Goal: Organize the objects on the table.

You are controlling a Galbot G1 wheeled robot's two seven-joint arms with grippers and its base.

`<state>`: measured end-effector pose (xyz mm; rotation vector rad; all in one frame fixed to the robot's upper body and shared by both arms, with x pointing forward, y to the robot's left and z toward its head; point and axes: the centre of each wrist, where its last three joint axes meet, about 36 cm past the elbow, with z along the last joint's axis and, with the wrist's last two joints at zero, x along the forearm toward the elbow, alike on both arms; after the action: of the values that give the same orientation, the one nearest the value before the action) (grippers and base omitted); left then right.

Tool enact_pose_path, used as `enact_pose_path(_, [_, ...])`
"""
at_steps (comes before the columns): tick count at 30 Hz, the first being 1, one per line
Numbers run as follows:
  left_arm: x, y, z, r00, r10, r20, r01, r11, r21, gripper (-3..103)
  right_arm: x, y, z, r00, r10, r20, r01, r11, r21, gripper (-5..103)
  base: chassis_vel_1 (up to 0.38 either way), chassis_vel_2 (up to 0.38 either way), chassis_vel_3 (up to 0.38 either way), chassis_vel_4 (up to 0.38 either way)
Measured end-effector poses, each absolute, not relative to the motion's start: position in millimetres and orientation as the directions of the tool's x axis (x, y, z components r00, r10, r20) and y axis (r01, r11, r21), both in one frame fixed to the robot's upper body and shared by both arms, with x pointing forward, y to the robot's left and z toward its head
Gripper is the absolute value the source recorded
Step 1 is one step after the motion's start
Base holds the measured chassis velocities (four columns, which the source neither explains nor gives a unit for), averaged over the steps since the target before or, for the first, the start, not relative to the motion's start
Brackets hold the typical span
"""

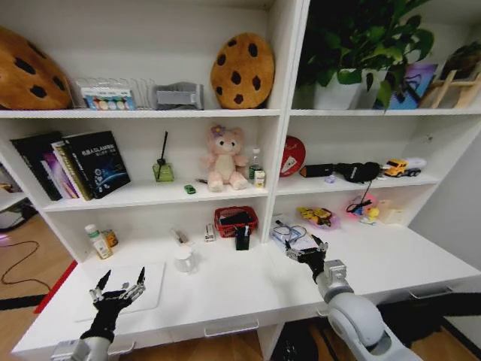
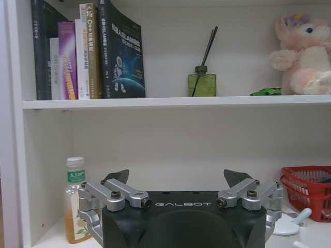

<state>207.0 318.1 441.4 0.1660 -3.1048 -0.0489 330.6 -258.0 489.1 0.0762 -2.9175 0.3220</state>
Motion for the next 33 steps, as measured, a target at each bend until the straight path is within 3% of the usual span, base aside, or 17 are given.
enact_pose_path(17, [207.0,318.2,441.4,-0.994,-0.108,0.03,-0.107,0.994,0.033,100,332.0,-259.4,484.2,-0.98,-0.053,0.193,-0.091,0.977,-0.193,100,0.227,0.228,-0.236,-0.22])
enact_pose_path(33, [207.0,318.0,441.3,-0.994,-0.107,0.03,-0.106,0.994,0.033,100,332.8,-262.2,482.0,-0.983,-0.044,0.177,-0.077,0.979,-0.187,100,0.028,0.024,0.026,0.016])
